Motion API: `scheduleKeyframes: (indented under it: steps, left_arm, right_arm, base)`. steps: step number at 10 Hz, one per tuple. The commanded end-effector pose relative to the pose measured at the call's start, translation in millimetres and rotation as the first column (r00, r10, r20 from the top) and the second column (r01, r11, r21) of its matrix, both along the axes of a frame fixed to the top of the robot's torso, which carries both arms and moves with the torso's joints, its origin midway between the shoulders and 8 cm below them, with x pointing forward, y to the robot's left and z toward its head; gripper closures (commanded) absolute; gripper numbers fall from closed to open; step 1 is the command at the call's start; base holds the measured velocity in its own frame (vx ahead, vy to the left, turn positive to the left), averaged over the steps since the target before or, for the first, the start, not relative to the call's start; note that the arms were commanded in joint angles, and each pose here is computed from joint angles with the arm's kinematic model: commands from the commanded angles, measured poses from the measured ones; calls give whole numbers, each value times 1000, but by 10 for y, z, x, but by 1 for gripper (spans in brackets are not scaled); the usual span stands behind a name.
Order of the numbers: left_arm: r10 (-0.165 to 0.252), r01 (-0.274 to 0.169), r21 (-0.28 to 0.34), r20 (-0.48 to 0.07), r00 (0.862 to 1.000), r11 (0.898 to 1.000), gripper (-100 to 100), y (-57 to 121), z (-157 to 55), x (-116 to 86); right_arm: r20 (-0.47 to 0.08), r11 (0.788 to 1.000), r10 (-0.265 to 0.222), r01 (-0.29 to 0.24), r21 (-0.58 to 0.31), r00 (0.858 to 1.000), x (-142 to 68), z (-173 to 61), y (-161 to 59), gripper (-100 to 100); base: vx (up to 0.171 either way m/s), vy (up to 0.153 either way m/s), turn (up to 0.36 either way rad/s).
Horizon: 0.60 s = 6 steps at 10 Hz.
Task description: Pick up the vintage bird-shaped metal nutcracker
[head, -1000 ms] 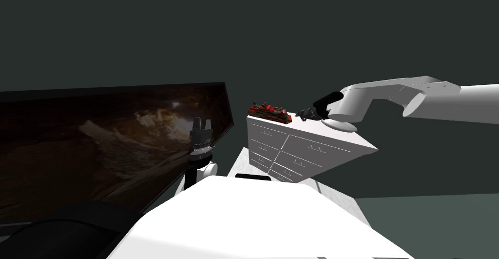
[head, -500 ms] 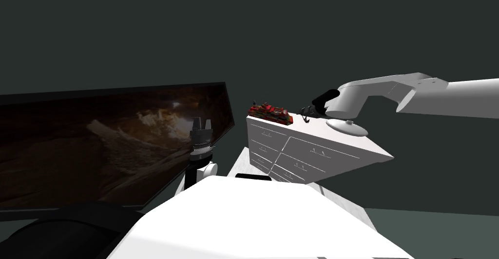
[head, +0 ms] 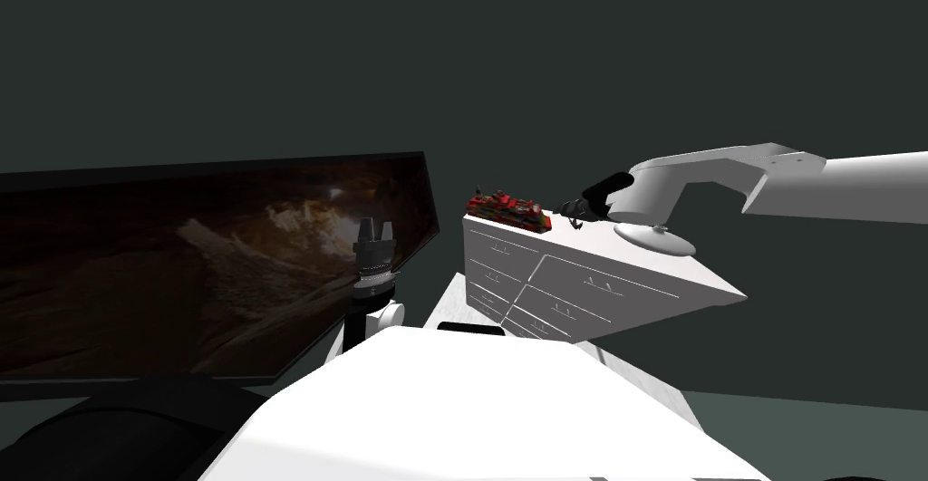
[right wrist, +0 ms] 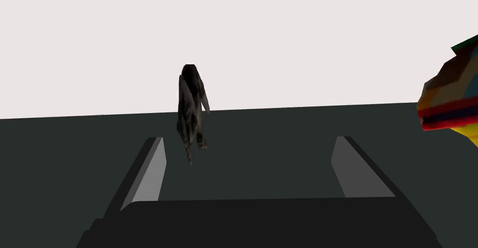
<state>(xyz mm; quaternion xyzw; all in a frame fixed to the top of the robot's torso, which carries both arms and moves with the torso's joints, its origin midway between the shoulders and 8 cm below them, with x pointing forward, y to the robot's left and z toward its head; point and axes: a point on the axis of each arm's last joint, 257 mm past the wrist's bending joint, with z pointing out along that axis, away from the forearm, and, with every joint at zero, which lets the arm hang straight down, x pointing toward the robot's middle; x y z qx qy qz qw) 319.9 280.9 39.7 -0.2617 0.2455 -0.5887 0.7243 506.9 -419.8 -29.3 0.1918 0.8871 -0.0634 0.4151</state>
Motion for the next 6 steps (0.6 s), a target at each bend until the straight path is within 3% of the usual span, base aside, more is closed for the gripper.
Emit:
scheduleKeyframes:
  steps: [1, 2, 3, 6]
  left_arm:
    - [0, 0, 0, 0, 1000, 1000, 0, 0, 0, 0]
    - [0, 0, 0, 0, 1000, 1000, 0, 0, 0, 0]
    - [0, 0, 0, 0, 1000, 1000, 0, -1, 0, 0]
    - [0, 0, 0, 0, 1000, 1000, 0, 0, 0, 0]
  right_arm:
    - [-26, 1000, -15, 14, -8, 1000, -57, -143, -86, -100]
    - [63, 1000, -15, 16, -14, 998, 148, 152, -123, -100]
    - [85, 1000, -20, 20, -1, 996, 176, 199, -137, -100]
    - [43, 1000, -23, 23, 5, 999, 82, -52, -253, -100]
  base:
    - [1, -6, 2]
    - [-17, 58, 213]
    - [-17, 77, 169]
    - [4, 20, 5]
